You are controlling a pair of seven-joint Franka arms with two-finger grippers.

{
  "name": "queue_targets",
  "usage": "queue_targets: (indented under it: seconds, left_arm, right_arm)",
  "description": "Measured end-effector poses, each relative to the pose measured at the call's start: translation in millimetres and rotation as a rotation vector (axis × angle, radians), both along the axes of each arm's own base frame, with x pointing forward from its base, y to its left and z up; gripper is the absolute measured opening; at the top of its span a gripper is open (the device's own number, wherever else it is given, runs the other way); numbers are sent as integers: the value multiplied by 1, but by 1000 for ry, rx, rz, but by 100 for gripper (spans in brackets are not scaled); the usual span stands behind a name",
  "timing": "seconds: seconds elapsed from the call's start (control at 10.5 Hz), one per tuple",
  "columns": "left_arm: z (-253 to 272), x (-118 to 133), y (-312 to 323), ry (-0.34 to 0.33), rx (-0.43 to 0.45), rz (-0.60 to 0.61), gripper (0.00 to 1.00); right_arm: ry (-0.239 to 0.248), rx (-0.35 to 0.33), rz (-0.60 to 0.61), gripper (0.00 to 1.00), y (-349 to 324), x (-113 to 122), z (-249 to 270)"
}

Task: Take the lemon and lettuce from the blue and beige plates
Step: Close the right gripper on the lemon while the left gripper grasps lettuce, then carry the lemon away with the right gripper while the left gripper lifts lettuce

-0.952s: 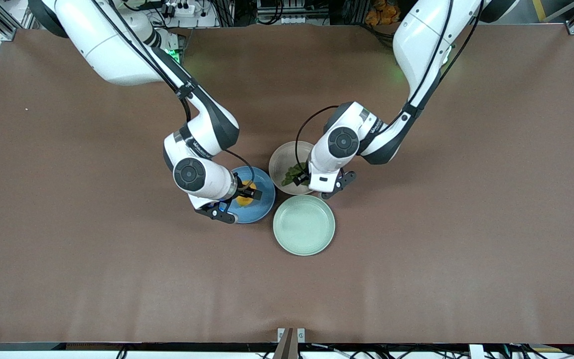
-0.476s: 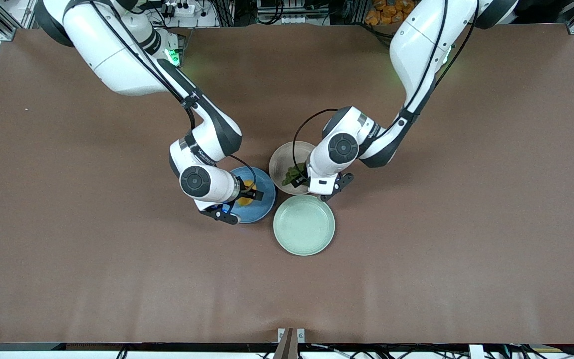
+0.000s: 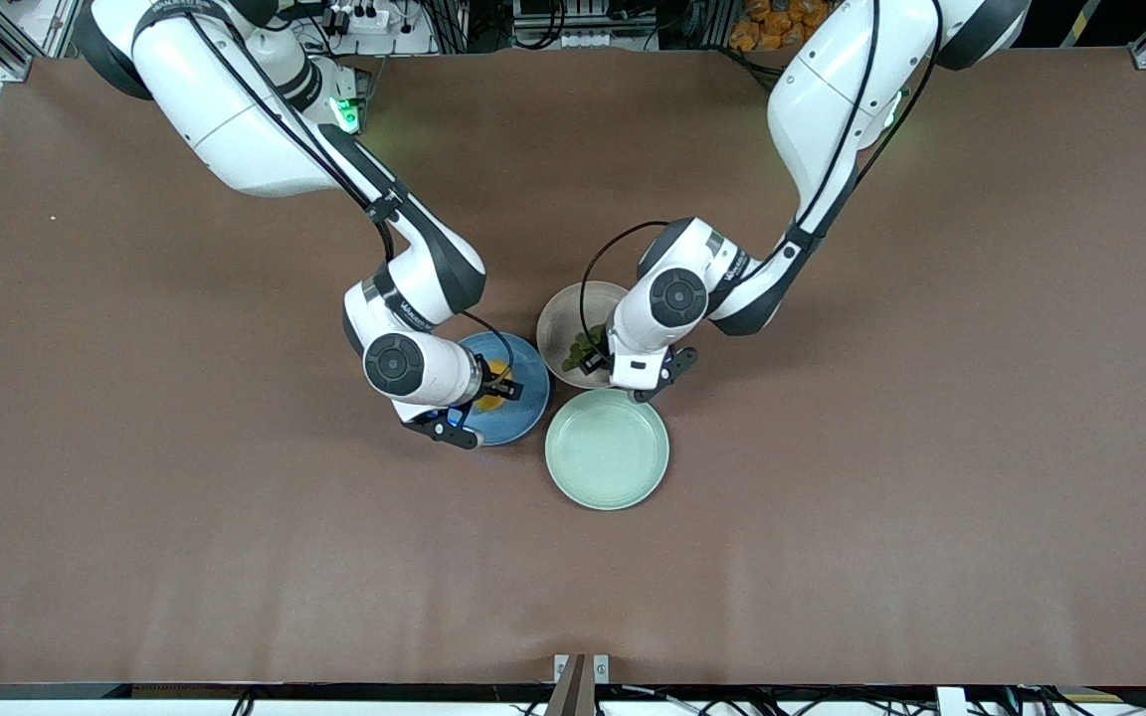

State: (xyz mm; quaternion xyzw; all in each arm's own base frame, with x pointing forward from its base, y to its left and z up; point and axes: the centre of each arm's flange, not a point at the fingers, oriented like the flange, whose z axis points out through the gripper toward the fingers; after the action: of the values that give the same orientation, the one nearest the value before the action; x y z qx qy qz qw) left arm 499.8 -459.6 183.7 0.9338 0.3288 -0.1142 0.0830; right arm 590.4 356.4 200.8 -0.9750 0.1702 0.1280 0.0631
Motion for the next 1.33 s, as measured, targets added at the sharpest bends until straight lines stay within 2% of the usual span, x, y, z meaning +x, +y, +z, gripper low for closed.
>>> queue_targets:
  seconds: [0.1,0.19,0.29,0.38,0.57,0.76,0.95,1.24,1.33]
  left_arm:
    - [0,-5,-6,2,1,-1,70]
    - [1,-9,-11,3,2,-5,58]
    - [1,-11,-12,3,2,-5,41]
    - [0,-11,-12,6,5,7,31]
    - [0,-9,-10,7,10,24,3]
    - [2,-7,-10,4,8,27,4]
    - [10,0,-10,-11,-2,34,4]
    - [47,19,-7,-14,6,36,4]
    - [65,27,-5,-13,12,35,4]
  right_arm:
    - [-4,2,-2,62,0,2,2]
    - [-10,4,-6,62,-2,6,7]
    - [1,-4,-6,62,-8,12,18]
    - [19,-16,12,62,-22,18,35]
    - [30,-17,87,62,-79,37,85]
    - [27,4,176,62,-153,53,126]
    - [42,35,263,62,-242,61,138]
    - [92,49,336,62,-358,46,88]
    - [75,44,347,62,-375,39,69]
